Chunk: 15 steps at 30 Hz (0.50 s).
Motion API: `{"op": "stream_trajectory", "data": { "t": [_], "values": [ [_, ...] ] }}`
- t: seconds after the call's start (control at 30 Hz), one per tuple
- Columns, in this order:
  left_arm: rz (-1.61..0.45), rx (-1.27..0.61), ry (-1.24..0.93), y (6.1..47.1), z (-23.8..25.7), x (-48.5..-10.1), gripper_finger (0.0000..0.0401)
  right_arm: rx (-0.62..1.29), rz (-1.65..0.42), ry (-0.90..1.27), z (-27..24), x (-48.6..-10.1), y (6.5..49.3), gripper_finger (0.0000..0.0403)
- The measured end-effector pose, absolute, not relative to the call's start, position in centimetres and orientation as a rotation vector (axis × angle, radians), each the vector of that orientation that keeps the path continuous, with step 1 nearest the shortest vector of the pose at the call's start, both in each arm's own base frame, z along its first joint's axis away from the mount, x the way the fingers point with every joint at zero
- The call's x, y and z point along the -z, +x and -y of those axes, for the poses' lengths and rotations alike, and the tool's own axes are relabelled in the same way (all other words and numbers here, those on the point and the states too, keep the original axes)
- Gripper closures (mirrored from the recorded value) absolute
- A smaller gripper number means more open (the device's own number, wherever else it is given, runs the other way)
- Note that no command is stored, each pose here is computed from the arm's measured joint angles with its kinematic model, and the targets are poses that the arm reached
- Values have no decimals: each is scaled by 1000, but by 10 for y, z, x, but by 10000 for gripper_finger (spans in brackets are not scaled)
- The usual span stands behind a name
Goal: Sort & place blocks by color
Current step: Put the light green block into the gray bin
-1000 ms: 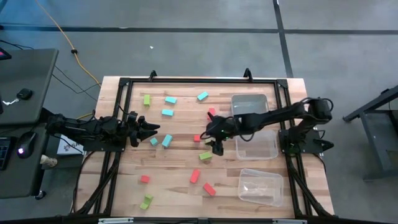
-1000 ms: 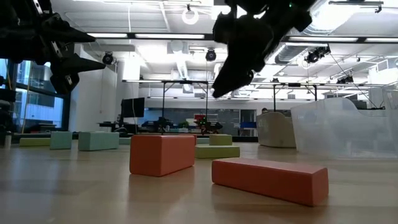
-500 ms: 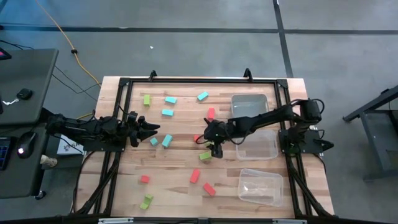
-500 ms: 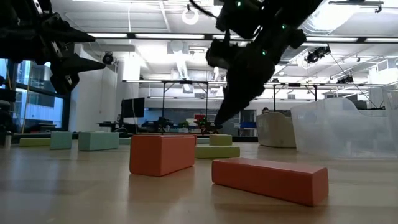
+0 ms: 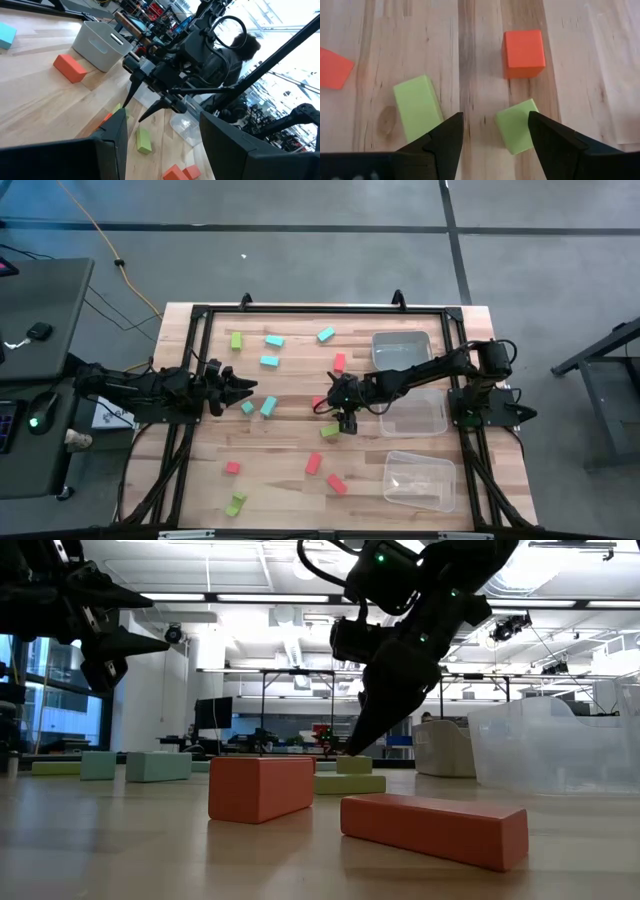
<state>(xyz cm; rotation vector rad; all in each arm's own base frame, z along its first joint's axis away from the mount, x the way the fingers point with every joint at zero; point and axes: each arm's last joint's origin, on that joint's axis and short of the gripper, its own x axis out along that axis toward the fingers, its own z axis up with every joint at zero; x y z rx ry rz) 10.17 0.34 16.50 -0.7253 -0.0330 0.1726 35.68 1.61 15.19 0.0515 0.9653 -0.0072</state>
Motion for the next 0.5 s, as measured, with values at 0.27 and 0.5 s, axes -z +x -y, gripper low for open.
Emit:
{"op": "stream_trajectory", "data": {
  "t": [0.27,0.5],
  "values": [
    [33,-172,-725,102,-3,-165,227,38,-954,10,-14,-154,357,187],
    [33,-173,-725,102,-3,-165,227,53,-951,-50,-11,-154,357,187]
  ]
}}
